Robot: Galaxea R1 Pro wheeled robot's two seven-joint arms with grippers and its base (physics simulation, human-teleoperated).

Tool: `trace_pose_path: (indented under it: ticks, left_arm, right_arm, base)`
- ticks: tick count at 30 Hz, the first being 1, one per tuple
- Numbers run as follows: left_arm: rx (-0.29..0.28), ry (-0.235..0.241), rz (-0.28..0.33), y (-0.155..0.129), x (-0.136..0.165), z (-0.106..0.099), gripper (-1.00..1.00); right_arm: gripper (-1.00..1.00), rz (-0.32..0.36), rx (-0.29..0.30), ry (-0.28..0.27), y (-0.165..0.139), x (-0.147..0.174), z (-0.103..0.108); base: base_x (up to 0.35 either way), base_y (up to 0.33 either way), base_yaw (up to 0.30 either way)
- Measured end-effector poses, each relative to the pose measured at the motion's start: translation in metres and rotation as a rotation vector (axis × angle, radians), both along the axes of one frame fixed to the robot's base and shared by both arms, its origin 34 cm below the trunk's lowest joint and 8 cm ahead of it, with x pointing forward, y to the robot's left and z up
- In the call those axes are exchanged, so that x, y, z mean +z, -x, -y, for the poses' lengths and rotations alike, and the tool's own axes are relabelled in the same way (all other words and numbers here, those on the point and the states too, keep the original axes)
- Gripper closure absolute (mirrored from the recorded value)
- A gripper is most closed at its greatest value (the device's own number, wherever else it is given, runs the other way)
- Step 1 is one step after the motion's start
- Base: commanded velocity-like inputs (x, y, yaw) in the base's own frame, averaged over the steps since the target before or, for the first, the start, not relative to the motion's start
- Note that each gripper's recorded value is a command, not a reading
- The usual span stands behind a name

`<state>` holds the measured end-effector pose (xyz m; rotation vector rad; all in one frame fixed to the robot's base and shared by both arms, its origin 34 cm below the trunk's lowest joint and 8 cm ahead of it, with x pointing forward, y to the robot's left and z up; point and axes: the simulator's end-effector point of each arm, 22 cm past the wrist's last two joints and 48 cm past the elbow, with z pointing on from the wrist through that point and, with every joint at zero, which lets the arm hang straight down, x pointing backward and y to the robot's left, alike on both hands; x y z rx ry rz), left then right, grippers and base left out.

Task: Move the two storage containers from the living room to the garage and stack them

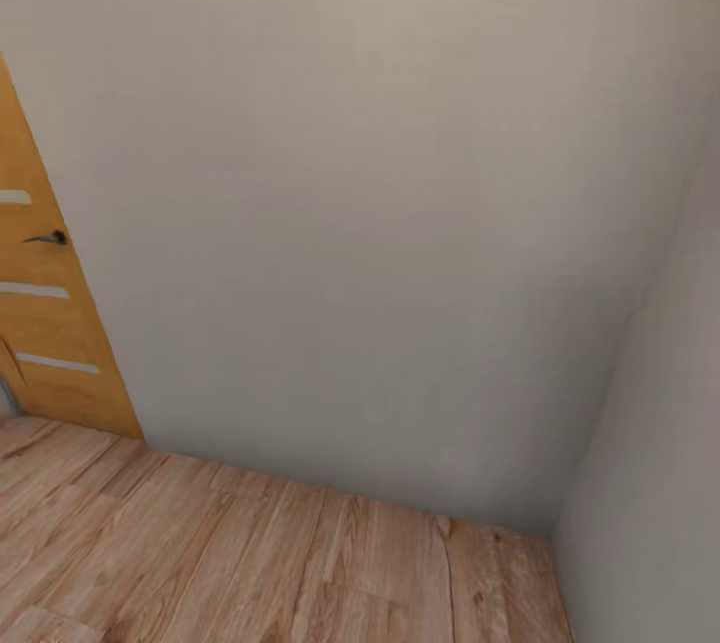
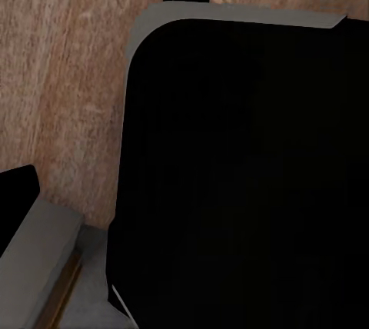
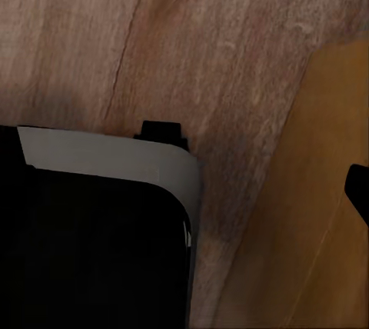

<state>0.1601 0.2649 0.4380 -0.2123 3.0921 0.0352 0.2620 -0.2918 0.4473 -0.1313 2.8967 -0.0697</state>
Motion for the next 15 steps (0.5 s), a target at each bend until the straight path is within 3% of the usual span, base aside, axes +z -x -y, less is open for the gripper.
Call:
trace_pose_path:
  ticks: [15]
  left_arm:
    - [0.000, 0.000, 0.001, -0.0003, 0.0000, -0.0001, -1.00]
  right_arm:
    - [-1.00, -0.002, 0.006, -0.001, 0.0002, -0.0002, -0.0013]
  base:
    - [0.306, 0.000, 0.300]
